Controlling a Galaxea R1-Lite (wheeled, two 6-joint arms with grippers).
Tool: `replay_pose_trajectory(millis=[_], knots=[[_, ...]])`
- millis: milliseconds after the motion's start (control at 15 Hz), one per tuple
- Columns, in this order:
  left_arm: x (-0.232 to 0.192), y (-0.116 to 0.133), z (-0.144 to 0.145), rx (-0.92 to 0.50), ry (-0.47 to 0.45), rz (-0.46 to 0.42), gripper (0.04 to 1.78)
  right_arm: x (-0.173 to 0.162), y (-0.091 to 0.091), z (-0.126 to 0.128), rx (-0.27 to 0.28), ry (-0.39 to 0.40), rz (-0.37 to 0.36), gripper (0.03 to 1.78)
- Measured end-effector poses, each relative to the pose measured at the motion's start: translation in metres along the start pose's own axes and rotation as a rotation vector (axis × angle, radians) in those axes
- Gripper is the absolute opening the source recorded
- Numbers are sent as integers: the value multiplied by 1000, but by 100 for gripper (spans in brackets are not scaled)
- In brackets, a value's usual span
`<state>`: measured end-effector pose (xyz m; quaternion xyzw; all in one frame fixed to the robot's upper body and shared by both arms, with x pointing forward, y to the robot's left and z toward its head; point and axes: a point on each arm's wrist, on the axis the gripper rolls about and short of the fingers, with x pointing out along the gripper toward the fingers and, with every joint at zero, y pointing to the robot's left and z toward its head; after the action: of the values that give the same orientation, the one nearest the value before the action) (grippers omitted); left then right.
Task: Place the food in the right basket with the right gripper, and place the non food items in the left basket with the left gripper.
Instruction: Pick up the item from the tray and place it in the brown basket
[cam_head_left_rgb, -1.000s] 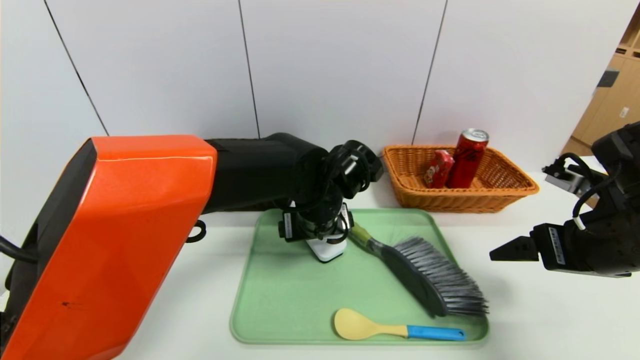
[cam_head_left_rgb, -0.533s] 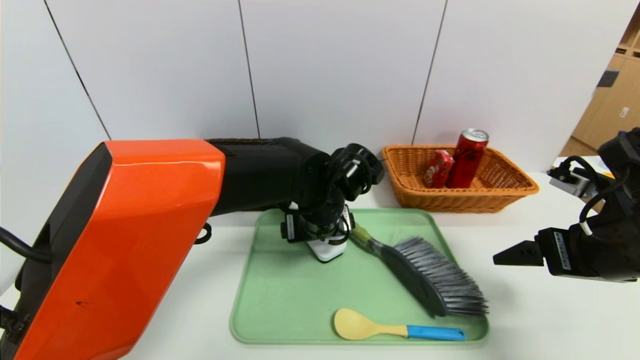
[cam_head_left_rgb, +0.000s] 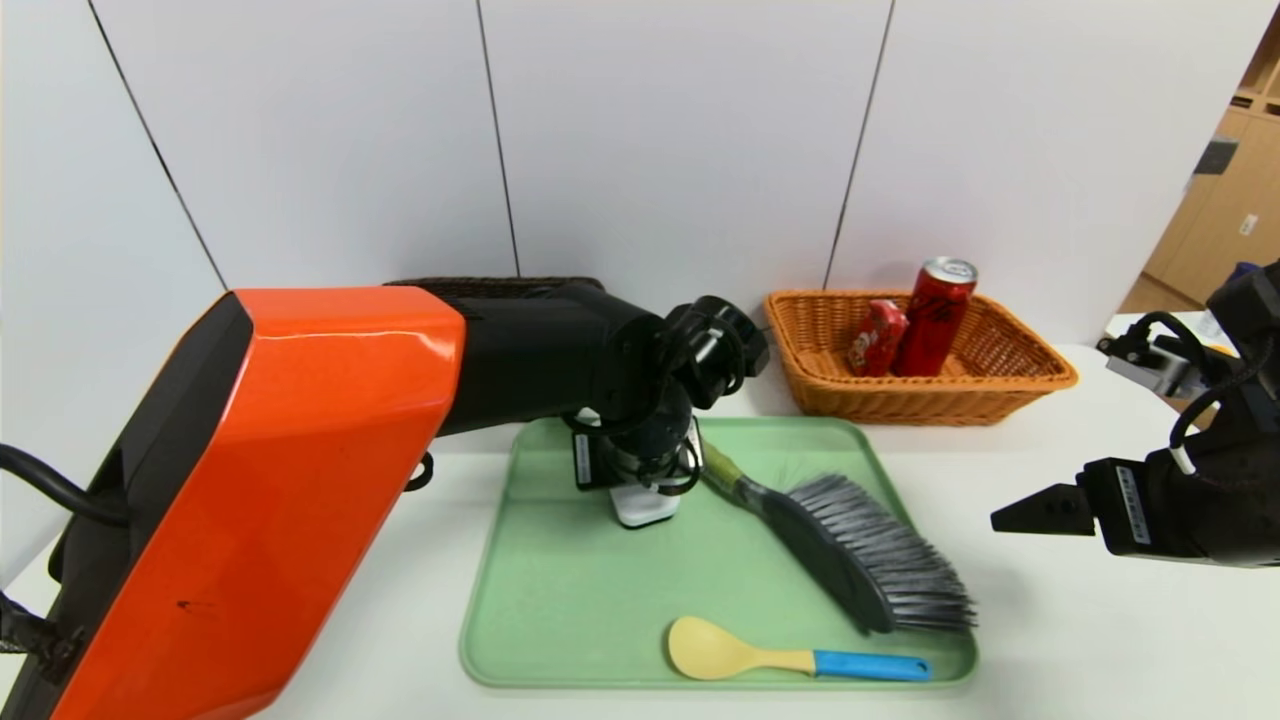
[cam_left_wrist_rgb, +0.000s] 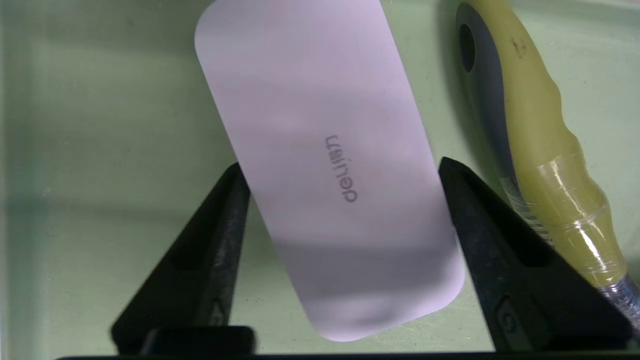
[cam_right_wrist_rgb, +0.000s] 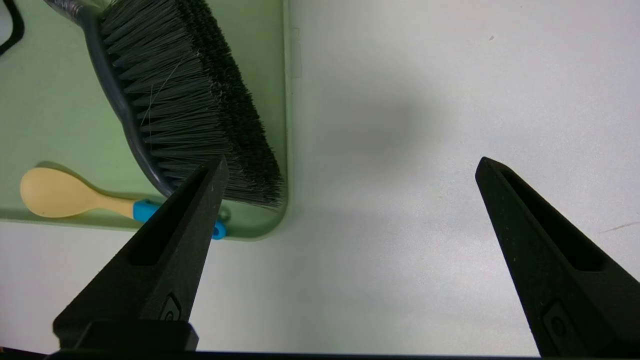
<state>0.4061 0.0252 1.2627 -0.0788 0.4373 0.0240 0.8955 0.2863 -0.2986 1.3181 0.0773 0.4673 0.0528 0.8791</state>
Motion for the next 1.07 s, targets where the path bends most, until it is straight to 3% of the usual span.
replay_pose_trajectory(millis=[133, 533, 733, 867, 933, 1067], knots=[[0, 0, 0, 0, -1, 1, 101, -1, 0, 0, -1, -2, 1, 171], [-20, 5, 4, 1, 38, -41, 99, -1, 1, -1, -13, -1, 6, 171], [-55, 17, 9, 7, 148, -133, 99, 0, 0, -3, -13, 7, 5, 171], [-85, 26, 15, 6, 212, -240, 99, 2, 0, -5, -12, 14, 2, 171], [-99, 32, 21, 8, 223, -311, 99, 3, 0, -6, -11, 18, 0, 171], [-117, 39, 40, -19, 131, -406, 99, 3, -1, -6, -11, 22, -2, 171]])
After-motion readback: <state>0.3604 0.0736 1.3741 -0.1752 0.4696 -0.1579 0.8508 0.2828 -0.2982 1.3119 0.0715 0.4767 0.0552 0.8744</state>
